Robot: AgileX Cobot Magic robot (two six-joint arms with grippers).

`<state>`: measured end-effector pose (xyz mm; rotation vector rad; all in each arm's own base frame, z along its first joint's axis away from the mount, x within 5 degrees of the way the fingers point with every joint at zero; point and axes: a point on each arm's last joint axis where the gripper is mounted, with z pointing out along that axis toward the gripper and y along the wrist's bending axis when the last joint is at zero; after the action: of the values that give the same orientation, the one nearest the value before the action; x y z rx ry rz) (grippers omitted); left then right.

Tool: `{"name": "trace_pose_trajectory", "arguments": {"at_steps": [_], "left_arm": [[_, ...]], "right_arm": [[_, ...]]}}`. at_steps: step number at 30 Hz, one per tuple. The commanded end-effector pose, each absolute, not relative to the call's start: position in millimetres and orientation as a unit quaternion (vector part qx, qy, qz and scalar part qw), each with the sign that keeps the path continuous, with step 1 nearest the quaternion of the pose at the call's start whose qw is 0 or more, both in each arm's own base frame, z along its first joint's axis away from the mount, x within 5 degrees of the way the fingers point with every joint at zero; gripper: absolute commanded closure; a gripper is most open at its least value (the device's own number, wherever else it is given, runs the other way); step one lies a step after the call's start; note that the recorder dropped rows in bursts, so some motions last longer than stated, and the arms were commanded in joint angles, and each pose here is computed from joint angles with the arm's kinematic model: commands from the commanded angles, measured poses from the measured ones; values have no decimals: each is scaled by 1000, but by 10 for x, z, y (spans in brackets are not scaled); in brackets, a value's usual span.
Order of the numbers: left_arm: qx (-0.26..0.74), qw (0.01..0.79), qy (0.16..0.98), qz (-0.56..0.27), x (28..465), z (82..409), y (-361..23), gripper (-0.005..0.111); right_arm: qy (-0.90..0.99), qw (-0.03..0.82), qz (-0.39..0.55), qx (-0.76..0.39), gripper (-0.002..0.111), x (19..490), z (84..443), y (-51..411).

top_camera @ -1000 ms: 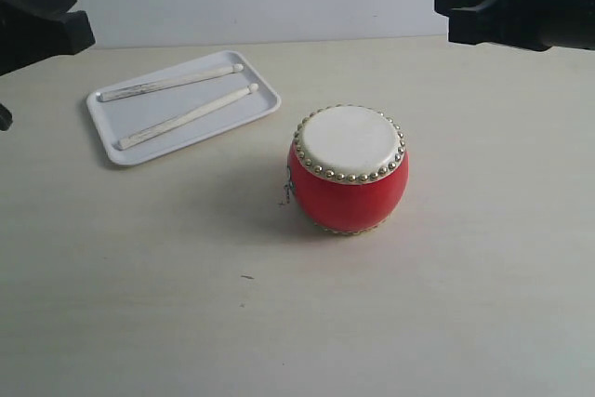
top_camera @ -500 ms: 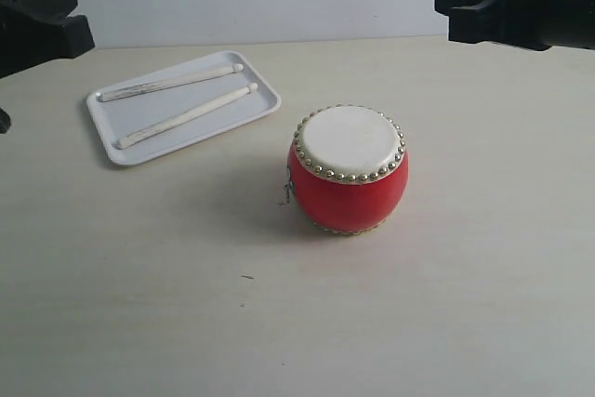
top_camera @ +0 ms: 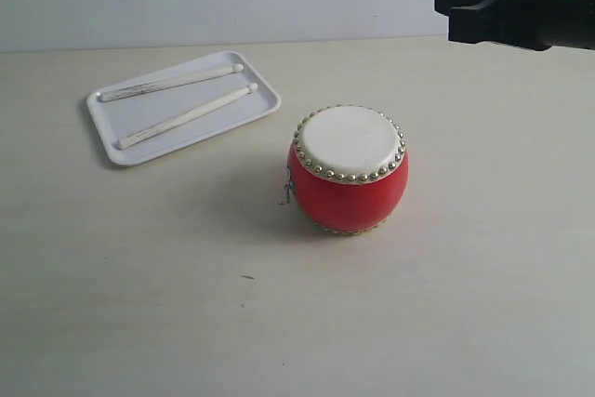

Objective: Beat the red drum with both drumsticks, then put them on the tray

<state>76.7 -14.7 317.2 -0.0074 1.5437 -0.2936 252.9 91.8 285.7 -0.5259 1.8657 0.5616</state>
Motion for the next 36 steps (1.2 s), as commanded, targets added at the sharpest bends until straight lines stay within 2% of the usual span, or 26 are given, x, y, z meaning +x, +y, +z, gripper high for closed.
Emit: {"name": "trace_pose_trajectory", "arguments": {"at_steps": [1,11,20,31,36], "left_arm": [[-17,711,687,-147,689,3138,-138,107],[-16,685,713,-147,747,3079,-154,107],[-84,671,721,-149,790,3030,-79,107],[-82,656,738,-137,812,2874,-75,107],[-86,671,727,-118,663,2817,-30,107]], "right_arm": [[783,534,237,-216,108,2520,2855,908],[782,534,237,-216,108,2519,2855,909],[782,534,237,-216,108,2519,2855,909],[782,534,237,-216,108,2519,2855,909],[782,534,237,-216,108,2519,2855,909]]}}
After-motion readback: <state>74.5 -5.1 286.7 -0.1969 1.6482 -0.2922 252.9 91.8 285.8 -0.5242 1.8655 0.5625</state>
